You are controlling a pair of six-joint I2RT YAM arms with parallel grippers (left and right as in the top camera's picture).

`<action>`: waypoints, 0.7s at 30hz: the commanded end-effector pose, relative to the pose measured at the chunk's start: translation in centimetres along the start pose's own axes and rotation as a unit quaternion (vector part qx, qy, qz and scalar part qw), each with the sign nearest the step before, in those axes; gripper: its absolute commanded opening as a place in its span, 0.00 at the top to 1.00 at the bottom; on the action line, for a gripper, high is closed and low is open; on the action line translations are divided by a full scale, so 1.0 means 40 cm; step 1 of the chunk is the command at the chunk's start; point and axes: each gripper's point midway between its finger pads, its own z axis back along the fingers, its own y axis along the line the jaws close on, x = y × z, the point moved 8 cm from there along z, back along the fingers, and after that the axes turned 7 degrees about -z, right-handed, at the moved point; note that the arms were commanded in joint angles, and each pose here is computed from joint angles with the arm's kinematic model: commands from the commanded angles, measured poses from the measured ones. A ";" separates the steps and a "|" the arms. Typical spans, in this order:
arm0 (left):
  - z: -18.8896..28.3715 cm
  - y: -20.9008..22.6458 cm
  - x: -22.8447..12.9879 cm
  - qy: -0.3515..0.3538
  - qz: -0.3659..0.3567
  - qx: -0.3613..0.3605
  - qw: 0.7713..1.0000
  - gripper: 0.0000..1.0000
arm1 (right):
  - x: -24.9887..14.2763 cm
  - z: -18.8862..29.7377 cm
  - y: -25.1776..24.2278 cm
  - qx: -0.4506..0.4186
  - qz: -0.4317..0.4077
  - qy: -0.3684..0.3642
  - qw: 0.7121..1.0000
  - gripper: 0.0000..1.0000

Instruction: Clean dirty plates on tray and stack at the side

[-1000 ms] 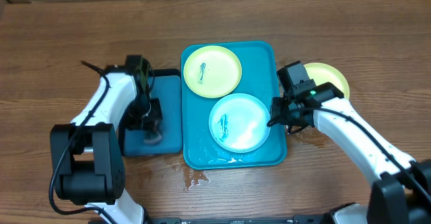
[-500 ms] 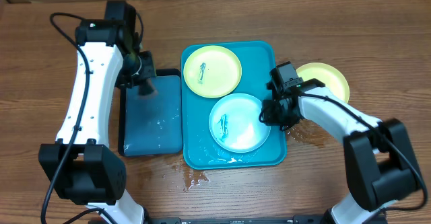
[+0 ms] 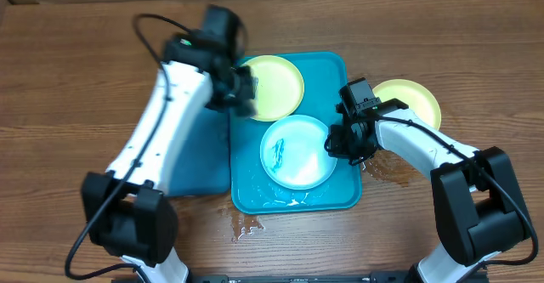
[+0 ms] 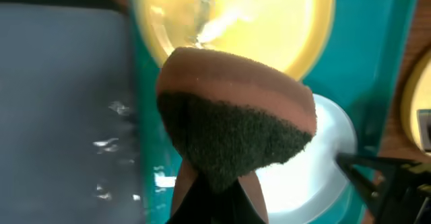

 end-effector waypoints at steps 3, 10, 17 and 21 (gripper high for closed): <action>-0.122 -0.096 -0.106 0.051 0.025 -0.047 0.997 0.96 | -0.001 -0.014 -0.016 -0.027 -0.024 0.005 0.999 0.96; -0.193 -0.126 -0.118 0.009 0.015 -0.048 0.999 0.96 | -0.007 -0.013 -0.019 -0.032 -0.026 0.012 0.999 0.96; -0.235 -0.054 -0.119 0.014 -0.043 0.060 0.997 0.96 | -0.011 -0.013 -0.022 -0.035 -0.027 0.017 0.999 0.96; -0.283 -0.045 -0.151 0.070 -0.050 0.062 0.994 0.96 | -0.010 -0.013 -0.021 -0.034 -0.027 0.016 0.999 0.96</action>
